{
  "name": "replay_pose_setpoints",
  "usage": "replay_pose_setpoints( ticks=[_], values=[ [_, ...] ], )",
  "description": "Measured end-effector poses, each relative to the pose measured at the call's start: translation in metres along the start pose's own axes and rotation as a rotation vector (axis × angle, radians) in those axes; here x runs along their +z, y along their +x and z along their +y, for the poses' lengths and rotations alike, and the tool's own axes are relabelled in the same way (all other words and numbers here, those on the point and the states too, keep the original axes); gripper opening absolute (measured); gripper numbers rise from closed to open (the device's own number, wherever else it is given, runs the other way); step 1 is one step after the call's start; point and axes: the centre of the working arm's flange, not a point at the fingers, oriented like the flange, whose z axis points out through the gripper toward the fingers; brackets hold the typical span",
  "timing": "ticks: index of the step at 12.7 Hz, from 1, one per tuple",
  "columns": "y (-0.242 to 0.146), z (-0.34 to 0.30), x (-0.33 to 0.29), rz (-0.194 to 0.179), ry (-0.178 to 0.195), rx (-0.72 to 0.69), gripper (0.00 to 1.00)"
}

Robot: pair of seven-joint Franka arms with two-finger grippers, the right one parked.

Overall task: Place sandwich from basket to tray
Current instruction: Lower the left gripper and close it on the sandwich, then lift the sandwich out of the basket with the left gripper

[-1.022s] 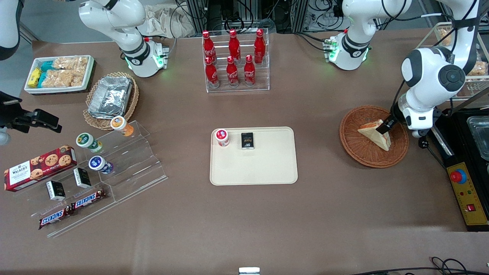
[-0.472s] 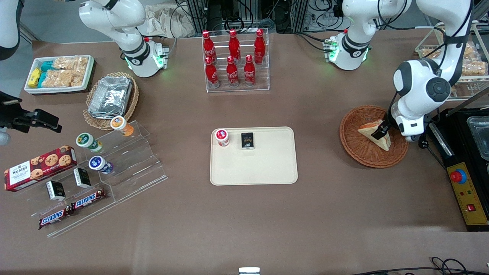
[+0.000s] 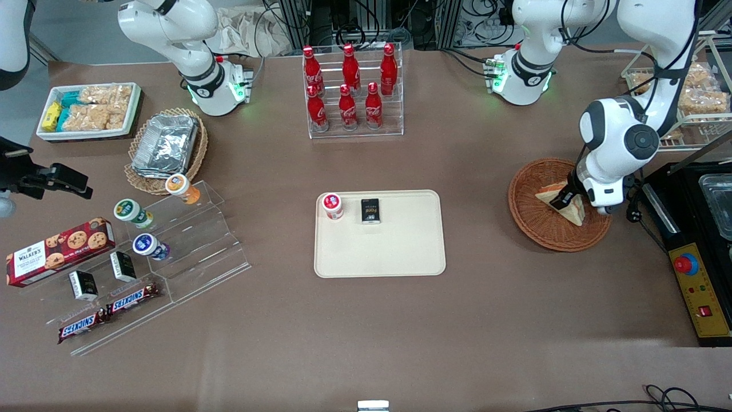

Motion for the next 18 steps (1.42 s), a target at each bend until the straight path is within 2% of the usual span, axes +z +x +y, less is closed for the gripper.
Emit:
replay_pose_setpoints(
  ticks=[2, 3, 6, 9, 12, 14, 16, 18],
  values=[
    [0.001, 0.002, -0.003, 0.006, -0.006, -0.017, 0.46],
    [0.002, 0.003, -0.004, 0.008, -0.009, -0.023, 0.41],
    [0.002, 0.007, -0.013, 0.009, -0.009, -0.019, 0.38],
    [0.008, 0.015, -0.058, -0.008, 0.011, 0.034, 0.25],
    [0.022, 0.028, -0.132, -0.043, 0.06, 0.123, 0.25],
    [0.027, 0.042, -0.191, -0.045, 0.092, 0.236, 0.25],
    [0.015, 0.063, -0.24, -0.037, 0.093, 0.36, 0.25],
    [-0.007, 0.087, -0.279, -0.006, 0.076, 0.461, 0.25]
  ],
)
